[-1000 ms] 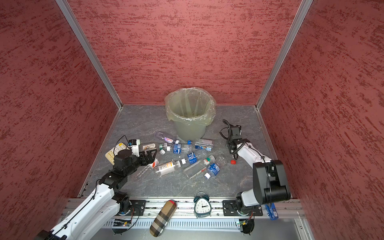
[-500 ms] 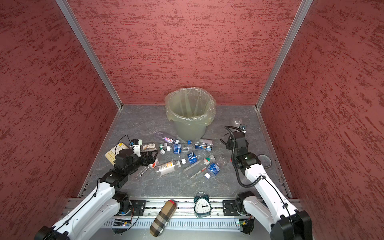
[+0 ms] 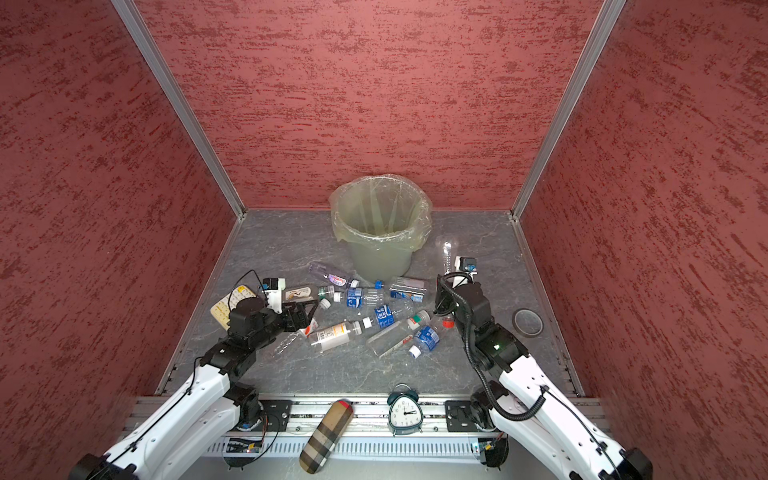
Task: Throw the plastic bottles in the bin
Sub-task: 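Carry the red-labelled bottle with the right gripper over the bin and release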
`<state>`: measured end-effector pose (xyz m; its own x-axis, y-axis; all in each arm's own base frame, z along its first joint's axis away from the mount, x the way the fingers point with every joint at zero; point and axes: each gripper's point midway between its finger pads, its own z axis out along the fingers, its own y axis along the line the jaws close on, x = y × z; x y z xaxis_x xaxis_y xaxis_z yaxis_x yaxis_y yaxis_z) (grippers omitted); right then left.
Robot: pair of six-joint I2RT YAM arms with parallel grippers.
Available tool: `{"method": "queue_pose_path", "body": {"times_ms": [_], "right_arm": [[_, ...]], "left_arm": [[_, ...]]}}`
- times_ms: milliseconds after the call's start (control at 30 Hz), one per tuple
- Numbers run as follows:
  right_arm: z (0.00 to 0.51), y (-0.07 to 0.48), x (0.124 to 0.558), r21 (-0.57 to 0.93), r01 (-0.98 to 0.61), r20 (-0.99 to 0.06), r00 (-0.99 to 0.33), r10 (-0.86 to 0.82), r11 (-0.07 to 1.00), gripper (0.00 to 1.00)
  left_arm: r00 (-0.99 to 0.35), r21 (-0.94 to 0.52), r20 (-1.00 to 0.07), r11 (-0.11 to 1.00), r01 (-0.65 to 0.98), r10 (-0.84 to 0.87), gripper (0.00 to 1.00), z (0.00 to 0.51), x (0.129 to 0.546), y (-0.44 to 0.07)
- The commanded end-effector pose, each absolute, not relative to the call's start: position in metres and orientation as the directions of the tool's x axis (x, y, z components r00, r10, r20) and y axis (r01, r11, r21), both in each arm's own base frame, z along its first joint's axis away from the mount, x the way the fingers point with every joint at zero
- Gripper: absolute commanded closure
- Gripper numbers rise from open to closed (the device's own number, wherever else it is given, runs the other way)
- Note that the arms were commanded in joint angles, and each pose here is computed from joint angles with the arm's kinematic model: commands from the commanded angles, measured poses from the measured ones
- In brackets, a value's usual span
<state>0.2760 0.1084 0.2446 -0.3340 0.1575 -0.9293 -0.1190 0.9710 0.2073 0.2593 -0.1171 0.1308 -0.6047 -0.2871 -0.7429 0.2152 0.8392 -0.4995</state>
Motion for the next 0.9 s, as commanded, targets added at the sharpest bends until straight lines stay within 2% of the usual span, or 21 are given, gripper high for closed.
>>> {"method": "queue_pose_path", "body": {"times_ms": [0, 167, 333, 533, 633, 667, 733, 800, 867], "right_arm": [[0.269, 0.126, 0.269, 0.226, -0.208, -0.952, -0.253, 0.171, 0.952, 0.53], [0.294, 0.144, 0.261, 0.229, -0.273, -0.962, -0.209, 0.175, 0.934, 0.53], [0.351, 0.159, 0.27, 0.238, -0.312, -0.969, -0.141, 0.202, 0.92, 0.55], [0.447, 0.199, 0.314, 0.201, -0.342, -0.98, -0.061, 0.192, 0.918, 0.57], [0.481, 0.218, 0.359, 0.202, -0.346, -0.979, -0.051, 0.196, 0.916, 0.56], [0.489, 0.223, 0.378, 0.208, -0.339, -0.978, -0.046, 0.205, 0.918, 0.53], [0.493, 0.229, 0.418, 0.215, -0.32, -0.976, -0.06, 0.207, 0.923, 0.33], [0.491, 0.229, 0.452, 0.21, -0.27, -0.978, -0.072, 0.198, 0.94, 0.02], [0.489, 0.229, 0.475, 0.217, -0.249, -0.975, -0.091, 0.2, 0.944, 0.01]], "left_arm": [[-0.586, -0.496, -0.76, 0.833, 0.244, -0.281, 0.08, 0.137, 0.261, -0.119], [-0.592, -0.498, -0.757, 0.832, 0.245, -0.278, 0.08, 0.136, 0.262, -0.12], [-0.59, -0.497, -0.758, 0.833, 0.244, -0.279, 0.08, 0.137, 0.262, -0.12], [-0.586, -0.495, -0.76, 0.834, 0.244, -0.28, 0.08, 0.137, 0.262, -0.119], [-0.58, -0.494, -0.764, 0.835, 0.244, -0.283, 0.08, 0.138, 0.261, -0.118], [-0.577, -0.493, -0.766, 0.835, 0.243, -0.284, 0.08, 0.139, 0.261, -0.118], [-0.575, -0.494, -0.767, 0.835, 0.243, -0.286, 0.08, 0.14, 0.259, -0.117], [-0.57, -0.494, -0.77, 0.834, 0.245, -0.289, 0.08, 0.141, 0.258, -0.116], [-0.563, -0.495, -0.773, 0.833, 0.247, -0.292, 0.07, 0.143, 0.257, -0.115]]}}
